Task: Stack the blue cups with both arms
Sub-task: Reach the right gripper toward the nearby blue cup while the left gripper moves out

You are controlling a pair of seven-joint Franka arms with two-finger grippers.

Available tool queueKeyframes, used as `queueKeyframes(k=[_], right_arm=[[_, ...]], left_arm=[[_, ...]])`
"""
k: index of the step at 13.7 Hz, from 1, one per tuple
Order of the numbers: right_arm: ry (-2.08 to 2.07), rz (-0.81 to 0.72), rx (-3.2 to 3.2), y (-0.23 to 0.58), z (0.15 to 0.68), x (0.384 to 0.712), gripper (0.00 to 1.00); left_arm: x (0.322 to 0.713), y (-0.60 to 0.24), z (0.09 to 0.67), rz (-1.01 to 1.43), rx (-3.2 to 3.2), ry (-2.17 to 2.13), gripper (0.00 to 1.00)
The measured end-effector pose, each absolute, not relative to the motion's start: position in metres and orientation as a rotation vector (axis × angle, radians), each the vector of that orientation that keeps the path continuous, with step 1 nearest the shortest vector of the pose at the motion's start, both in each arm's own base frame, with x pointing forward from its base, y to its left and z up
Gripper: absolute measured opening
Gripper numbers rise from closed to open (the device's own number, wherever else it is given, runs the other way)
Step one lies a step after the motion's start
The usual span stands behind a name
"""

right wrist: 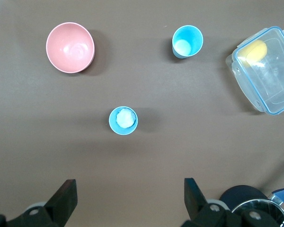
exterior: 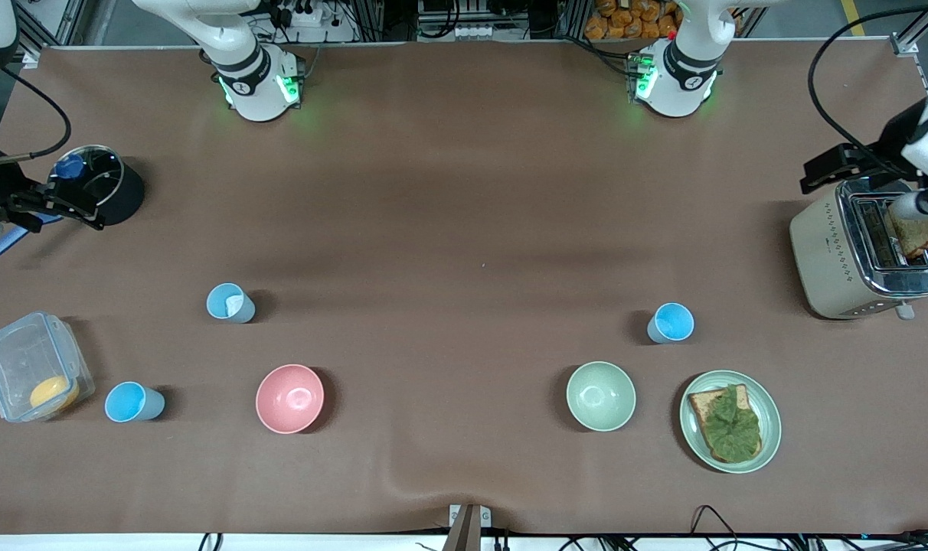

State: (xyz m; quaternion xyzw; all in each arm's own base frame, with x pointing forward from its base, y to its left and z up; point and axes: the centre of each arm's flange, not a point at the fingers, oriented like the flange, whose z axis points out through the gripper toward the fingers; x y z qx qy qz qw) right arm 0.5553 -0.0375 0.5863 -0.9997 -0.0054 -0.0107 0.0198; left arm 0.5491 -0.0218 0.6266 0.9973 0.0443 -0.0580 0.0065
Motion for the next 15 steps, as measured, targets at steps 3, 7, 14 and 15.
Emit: queueKeyframes(k=[3,7,14,15], right_arm=[[-0.018,-0.033,-3.102,-0.037,0.586,0.555,1.0],[-0.028,0.043,-3.098,-0.033,0.576,0.554,1.0],[-0.043,0.291,-3.08,-0.022,0.456,0.594,1.0],[-0.049,0.286,-3.081,-0.018,0.439,0.6,1.0]], left_arm=[[0.553,-0.018,0.623,-0.189,3.118,0.149,1.0],[0.573,-0.025,0.601,-0.229,3.117,0.127,1.0],[0.603,-0.042,0.54,-0.379,3.225,-0.072,1.0],[0.605,-0.051,0.536,-0.39,3.232,-0.108,1.0]])
